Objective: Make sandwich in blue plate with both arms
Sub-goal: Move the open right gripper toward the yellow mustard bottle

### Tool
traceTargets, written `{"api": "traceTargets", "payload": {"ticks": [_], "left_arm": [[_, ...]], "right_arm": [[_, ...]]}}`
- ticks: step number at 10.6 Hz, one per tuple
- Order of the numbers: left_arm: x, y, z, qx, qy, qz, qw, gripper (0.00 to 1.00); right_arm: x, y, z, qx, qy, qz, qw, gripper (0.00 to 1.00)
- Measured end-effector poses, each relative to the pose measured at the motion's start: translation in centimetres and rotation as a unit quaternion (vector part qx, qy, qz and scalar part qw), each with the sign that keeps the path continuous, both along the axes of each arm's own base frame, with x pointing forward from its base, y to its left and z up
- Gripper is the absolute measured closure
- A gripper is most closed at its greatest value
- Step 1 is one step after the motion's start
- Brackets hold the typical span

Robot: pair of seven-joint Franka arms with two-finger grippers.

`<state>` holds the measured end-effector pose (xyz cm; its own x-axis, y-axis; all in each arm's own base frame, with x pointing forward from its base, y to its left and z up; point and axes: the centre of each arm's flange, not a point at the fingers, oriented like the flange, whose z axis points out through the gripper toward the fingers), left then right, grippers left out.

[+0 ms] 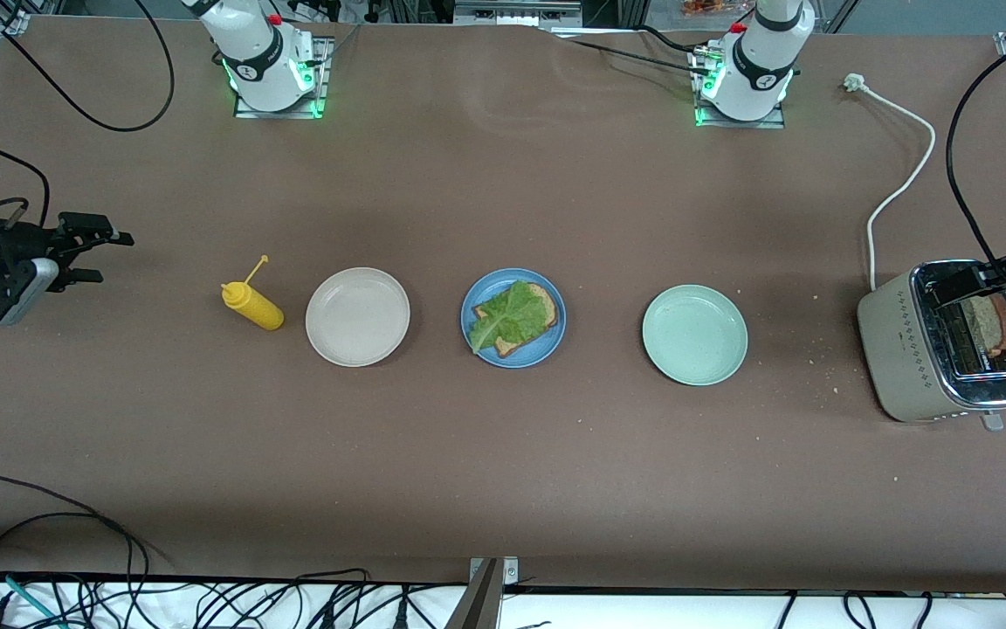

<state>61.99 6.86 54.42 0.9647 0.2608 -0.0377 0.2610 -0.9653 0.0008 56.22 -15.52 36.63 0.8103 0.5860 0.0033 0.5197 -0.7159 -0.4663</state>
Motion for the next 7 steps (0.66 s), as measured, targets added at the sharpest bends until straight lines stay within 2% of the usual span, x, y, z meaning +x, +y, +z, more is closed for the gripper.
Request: {"api": "traceTargets", "payload": {"ticks": [1,3,5,7], "left_arm": [[0.0,0.0,0.0,0.0,0.0,0.0,1.0,0.0],[0.0,0.0,0.0,0.0,0.0,0.0,1.0,0.0],[0.0,0.0,0.0,0.0,0.0,0.0,1.0,0.0],[0.0,-0.1,-0.1,0.0,0.001,0.0,1.0,0.0]], "right_arm": [[-0.9,-1.2,-1.8,0.039,-0.023,0.031,0.998,0.0],[-1.4,-2.2,-5.5,0.121,-0.078,0.079,0.986,0.0],[-0.9,-2.2,-9.5,0.175,-0.132,0.115,0.969,0.0],[-0.8,-1.5,-13.9,0.231,-0.172,0.134,0.948,0.0]]}}
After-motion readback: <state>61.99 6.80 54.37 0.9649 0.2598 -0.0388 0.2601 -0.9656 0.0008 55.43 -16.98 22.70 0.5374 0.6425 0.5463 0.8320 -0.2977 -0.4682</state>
